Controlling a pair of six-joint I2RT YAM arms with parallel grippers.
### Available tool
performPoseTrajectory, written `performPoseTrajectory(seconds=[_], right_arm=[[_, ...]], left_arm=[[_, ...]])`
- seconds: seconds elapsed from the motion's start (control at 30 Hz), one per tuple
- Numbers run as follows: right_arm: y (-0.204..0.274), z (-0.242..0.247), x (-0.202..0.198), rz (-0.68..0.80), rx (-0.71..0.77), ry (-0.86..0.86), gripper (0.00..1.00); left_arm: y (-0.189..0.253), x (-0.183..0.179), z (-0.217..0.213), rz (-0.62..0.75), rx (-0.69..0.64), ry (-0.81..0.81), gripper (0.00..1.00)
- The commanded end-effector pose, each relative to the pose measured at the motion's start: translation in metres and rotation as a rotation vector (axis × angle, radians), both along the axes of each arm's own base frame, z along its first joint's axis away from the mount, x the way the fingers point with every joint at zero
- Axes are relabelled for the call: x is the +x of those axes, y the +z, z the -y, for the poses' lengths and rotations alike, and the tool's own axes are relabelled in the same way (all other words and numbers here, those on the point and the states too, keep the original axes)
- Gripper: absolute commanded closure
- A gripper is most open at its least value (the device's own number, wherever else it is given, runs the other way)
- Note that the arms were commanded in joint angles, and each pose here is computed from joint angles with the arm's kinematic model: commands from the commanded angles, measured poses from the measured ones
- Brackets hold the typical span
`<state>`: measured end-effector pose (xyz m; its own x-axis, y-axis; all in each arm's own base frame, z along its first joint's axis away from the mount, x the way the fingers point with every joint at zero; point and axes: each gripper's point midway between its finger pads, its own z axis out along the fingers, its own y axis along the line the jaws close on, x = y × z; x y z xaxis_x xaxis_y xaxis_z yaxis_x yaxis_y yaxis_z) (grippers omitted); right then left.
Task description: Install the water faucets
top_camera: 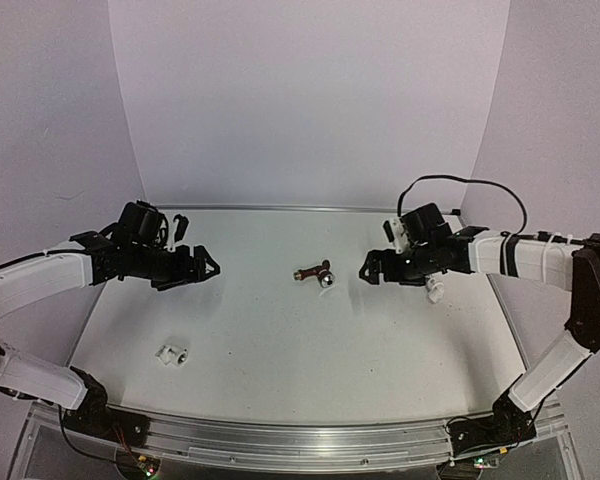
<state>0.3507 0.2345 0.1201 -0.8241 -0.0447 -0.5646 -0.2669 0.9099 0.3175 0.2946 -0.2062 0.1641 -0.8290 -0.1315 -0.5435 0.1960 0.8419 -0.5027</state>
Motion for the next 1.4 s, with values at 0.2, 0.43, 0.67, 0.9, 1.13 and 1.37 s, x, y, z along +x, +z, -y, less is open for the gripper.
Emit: performPoseTrajectory(seconds=[0.2,0.43,0.67,0.9,1.13,1.37], right_arm=[[-0.022,-0.04,-0.013,-0.031,0.015,0.013,0.02],[-0.029,-0.087,-0.026,-0.157,0.189,0.156,0.02],[-0.035,-0.093,-0.032,-0.174,0.232,0.149,0.02],[-0.05,-0.088,-0.034,-0.169,0.181,0.139,0.02],[-0.047,-0.102,-0.018,-0.145,0.171,0.168,0.02],[-0.06,-0.104,-0.019,-0.176,0.166,0.176,0.02]], left_arm=[[-0.029,-0.046,-0.045,-0.177,-0.081,0.305,0.11],[-0.082,-0.09,-0.105,-0.409,0.165,0.569,0.1],[-0.109,-0.108,-0.109,-0.535,0.26,0.61,0.12],[-0.11,-0.087,-0.104,-0.513,0.295,0.639,0.2],[-0.129,-0.093,-0.08,-0.579,0.305,0.62,0.19],[-0.136,-0.09,-0.086,-0.53,0.358,0.699,0.3]])
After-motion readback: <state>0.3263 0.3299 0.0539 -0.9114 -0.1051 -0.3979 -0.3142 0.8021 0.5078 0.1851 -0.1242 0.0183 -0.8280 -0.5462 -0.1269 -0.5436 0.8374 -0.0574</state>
